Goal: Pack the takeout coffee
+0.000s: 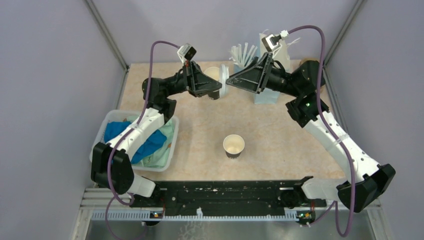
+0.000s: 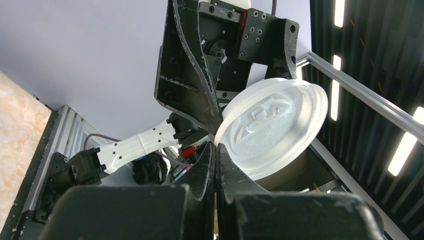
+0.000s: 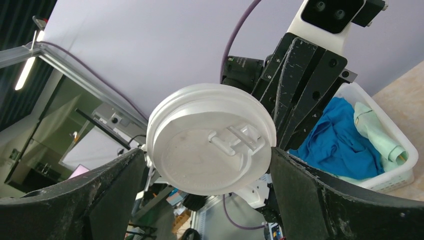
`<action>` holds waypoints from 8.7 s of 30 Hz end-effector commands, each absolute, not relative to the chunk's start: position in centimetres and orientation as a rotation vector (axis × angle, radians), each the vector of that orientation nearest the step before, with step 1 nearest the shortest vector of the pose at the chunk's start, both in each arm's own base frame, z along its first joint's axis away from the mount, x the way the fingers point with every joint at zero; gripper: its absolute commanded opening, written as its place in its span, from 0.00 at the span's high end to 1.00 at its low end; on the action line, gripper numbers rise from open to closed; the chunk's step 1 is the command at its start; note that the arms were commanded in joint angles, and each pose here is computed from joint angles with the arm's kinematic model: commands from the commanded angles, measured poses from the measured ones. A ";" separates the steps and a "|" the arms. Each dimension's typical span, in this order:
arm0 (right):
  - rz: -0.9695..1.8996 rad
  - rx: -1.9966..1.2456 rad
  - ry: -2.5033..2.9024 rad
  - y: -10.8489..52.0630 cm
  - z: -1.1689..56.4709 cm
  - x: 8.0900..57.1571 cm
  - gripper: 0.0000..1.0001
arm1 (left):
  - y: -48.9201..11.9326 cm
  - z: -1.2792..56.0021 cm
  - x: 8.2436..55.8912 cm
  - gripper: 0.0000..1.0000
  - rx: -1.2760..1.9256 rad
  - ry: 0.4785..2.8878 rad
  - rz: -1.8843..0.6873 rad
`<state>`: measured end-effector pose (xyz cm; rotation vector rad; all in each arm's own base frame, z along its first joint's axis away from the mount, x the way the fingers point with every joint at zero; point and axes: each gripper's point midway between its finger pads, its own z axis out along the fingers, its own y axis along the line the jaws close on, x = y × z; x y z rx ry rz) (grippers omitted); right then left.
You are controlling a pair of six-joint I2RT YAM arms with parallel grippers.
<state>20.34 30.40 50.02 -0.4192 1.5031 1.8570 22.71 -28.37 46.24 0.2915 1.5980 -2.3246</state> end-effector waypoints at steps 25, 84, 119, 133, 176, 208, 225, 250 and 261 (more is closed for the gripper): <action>1.840 -0.439 1.462 30.5 51.3 19.8 0.15 | -28.2 46.2 22.0 1.00 0.364 1.564 -2.302; 0.022 -0.639 2.580 26.3 18.8 19.1 0.25 | -18.8 22.2 22.1 0.02 0.025 2.428 -1.242; 0.064 -0.553 2.664 27.4 14.8 20.7 0.20 | -18.6 21.9 22.3 0.02 0.121 2.460 -1.198; 0.041 -0.534 2.678 27.0 14.2 20.6 0.19 | -18.7 21.8 22.2 0.02 0.126 2.463 -1.212; 1.319 -0.199 2.550 23.2 13.3 21.6 0.43 | -30.9 13.6 21.3 0.51 0.203 2.789 -1.393; 1.530 -0.039 2.523 21.7 12.5 20.7 0.50 | -30.1 11.1 21.1 0.58 0.197 2.880 -1.271; 1.021 0.204 2.829 18.2 3.9 19.8 0.64 | -30.2 9.9 20.7 0.59 0.187 2.897 -1.236; 1.463 -0.048 2.567 23.2 11.8 19.0 0.29 | -30.7 12.8 21.2 0.49 0.190 2.830 -1.282; 1.239 0.021 2.632 21.6 9.0 19.9 0.41 | -29.7 11.3 20.2 0.52 0.159 2.854 -1.238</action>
